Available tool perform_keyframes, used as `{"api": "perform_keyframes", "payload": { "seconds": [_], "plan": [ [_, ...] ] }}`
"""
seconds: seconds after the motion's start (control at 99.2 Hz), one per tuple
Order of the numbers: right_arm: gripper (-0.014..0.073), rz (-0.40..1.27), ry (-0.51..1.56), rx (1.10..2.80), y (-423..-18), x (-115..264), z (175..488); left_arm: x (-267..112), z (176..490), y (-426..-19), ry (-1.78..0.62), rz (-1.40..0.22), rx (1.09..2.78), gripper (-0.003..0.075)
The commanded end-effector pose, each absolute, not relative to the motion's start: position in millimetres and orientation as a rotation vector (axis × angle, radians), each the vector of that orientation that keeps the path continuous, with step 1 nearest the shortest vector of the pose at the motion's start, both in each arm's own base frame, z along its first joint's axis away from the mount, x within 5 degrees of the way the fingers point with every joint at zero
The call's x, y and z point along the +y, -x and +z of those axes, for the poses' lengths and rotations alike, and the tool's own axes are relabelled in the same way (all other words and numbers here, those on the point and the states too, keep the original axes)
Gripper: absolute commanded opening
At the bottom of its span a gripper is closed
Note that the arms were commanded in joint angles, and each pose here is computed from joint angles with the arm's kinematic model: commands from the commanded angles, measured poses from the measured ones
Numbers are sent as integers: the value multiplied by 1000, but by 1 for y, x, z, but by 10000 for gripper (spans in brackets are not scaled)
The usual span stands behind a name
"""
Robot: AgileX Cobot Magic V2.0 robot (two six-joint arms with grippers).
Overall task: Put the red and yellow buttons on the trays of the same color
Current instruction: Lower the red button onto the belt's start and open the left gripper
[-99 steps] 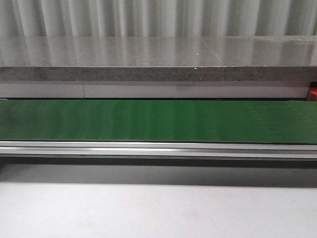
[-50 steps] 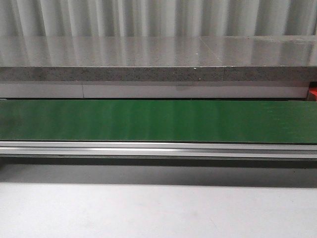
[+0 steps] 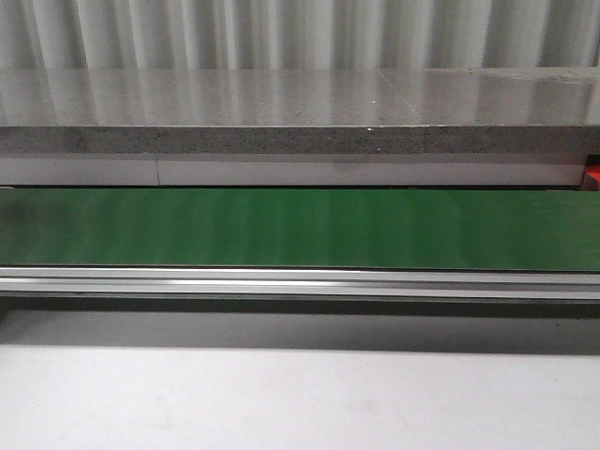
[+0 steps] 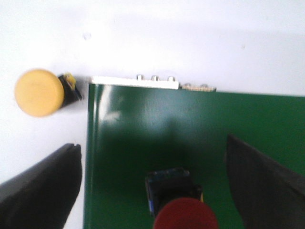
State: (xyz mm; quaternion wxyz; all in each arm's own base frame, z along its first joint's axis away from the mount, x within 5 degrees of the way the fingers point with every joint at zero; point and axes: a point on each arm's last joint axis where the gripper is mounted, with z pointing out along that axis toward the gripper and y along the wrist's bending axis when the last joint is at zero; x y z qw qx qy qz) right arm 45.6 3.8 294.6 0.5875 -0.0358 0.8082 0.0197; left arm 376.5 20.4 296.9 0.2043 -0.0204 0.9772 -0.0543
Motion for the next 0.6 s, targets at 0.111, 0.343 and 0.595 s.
{"api": "perform_keyframes", "payload": {
  "seconds": [0.111, 0.343, 0.595],
  "plan": [
    [-68, 34, 87, 1789, -47, 3, 309, 30, 359, -377, 97, -66, 2528, 560],
    [-68, 34, 87, 1789, -47, 3, 309, 67, 349, -379, 302, 23, 2539, 559],
    [-68, 34, 87, 1789, -47, 3, 309, 106, 304, -395, 751, -62, 2566, 560]
  ]
}}
